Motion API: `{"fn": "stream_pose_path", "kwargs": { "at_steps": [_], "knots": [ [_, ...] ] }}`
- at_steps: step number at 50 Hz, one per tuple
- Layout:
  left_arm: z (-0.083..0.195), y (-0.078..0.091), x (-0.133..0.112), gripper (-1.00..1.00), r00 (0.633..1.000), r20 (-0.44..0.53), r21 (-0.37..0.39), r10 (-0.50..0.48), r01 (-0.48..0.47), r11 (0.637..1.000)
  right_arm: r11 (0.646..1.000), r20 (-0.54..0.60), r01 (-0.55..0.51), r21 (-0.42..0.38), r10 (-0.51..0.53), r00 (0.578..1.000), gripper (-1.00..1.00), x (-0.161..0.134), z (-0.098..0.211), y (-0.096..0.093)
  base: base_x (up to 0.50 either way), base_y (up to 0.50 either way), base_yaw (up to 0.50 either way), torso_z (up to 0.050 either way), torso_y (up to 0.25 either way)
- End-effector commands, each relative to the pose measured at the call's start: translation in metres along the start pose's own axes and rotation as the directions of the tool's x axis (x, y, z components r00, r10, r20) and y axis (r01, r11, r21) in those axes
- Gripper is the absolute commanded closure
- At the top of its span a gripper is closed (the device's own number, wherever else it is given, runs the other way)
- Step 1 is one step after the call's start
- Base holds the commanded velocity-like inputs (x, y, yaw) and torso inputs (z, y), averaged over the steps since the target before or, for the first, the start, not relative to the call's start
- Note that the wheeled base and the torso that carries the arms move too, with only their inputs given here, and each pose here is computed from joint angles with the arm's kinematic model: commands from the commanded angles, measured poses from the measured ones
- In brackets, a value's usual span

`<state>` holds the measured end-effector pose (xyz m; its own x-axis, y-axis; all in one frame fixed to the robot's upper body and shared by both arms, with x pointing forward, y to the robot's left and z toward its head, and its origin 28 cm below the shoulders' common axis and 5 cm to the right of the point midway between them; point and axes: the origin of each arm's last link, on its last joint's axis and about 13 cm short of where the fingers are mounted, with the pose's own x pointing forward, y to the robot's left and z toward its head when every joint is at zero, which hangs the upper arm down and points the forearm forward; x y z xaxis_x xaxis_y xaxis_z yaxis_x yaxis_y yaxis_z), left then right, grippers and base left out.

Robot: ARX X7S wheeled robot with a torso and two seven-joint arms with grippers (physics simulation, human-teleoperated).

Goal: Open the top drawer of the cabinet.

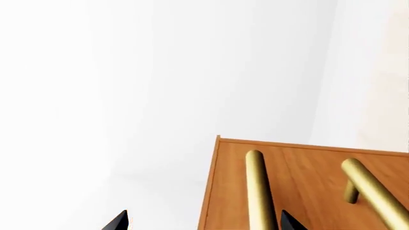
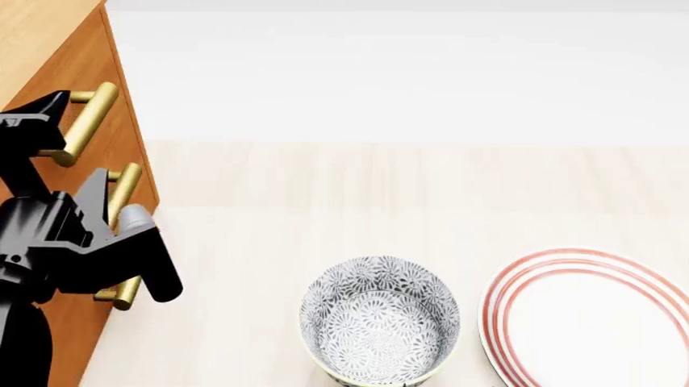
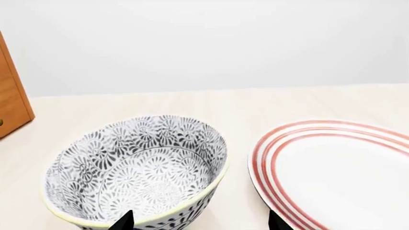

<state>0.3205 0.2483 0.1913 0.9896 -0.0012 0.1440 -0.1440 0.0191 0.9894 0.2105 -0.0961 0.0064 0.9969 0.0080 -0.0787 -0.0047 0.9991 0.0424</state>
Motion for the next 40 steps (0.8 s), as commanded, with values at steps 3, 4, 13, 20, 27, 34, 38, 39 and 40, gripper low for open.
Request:
{"fn": "stream_pose_path", "kwargs": {
  "at_steps": [3,4,13,20,27,34,38,39,40],
  "knots": [
    [0.001,0.001,0.005,-1.00,1.000,-0.010,-0.005,-0.002,0.002,1.000,1.000,0.011,-0.004,0.003,0.004,1.000,-1.00,0.000,0.001,0.001,0.00,0.00,0.00,0.000,0.000],
    [0.001,0.001,0.005,-1.00,1.000,-0.010,-0.005,-0.002,0.002,1.000,1.000,0.011,-0.004,0.003,0.004,1.000,-1.00,0.000,0.001,0.001,0.00,0.00,0.00,0.000,0.000],
    [-0.003,-0.001,0.007,-1.00,1.000,-0.030,0.005,-0.009,0.009,1.000,1.000,0.003,-0.004,0.008,0.004,1.000,-1.00,0.002,0.000,0.001,0.00,0.00,0.00,0.000,0.000],
    [-0.004,0.000,0.009,-1.00,0.998,-0.063,-0.005,-0.015,0.014,1.000,1.000,0.003,-0.001,0.010,0.001,1.000,-1.00,0.002,0.000,0.000,0.00,0.00,0.00,0.000,0.000],
    [-0.002,0.000,0.012,-1.00,0.997,-0.070,-0.015,-0.017,0.016,1.000,1.000,0.004,0.004,0.013,-0.004,1.000,-1.00,0.003,0.001,0.000,0.00,0.00,0.00,0.000,0.000],
    [-0.001,0.001,0.015,-1.00,0.997,-0.071,-0.016,-0.018,0.017,1.000,1.000,0.003,0.009,0.017,-0.009,1.000,-1.00,0.004,0.001,0.000,0.00,0.00,0.00,0.000,0.000],
    [0.000,-0.001,0.016,-1.00,0.997,-0.068,-0.019,-0.025,0.024,1.000,1.000,0.001,0.011,0.020,-0.011,1.000,-1.00,0.004,0.001,-0.001,0.00,0.00,0.00,0.000,0.000],
    [0.000,-0.001,0.016,-1.00,0.997,-0.067,-0.020,-0.027,0.026,0.999,1.000,0.001,0.010,0.020,-0.010,1.000,-1.00,0.004,0.001,-0.001,0.00,0.00,0.00,0.000,0.000],
    [0.000,-0.002,0.016,-1.00,0.997,-0.067,-0.020,-0.029,0.028,0.999,1.000,0.001,0.010,0.020,-0.010,1.000,-1.00,0.004,0.001,-0.001,0.00,0.00,0.00,0.000,0.000]
  ]
}}
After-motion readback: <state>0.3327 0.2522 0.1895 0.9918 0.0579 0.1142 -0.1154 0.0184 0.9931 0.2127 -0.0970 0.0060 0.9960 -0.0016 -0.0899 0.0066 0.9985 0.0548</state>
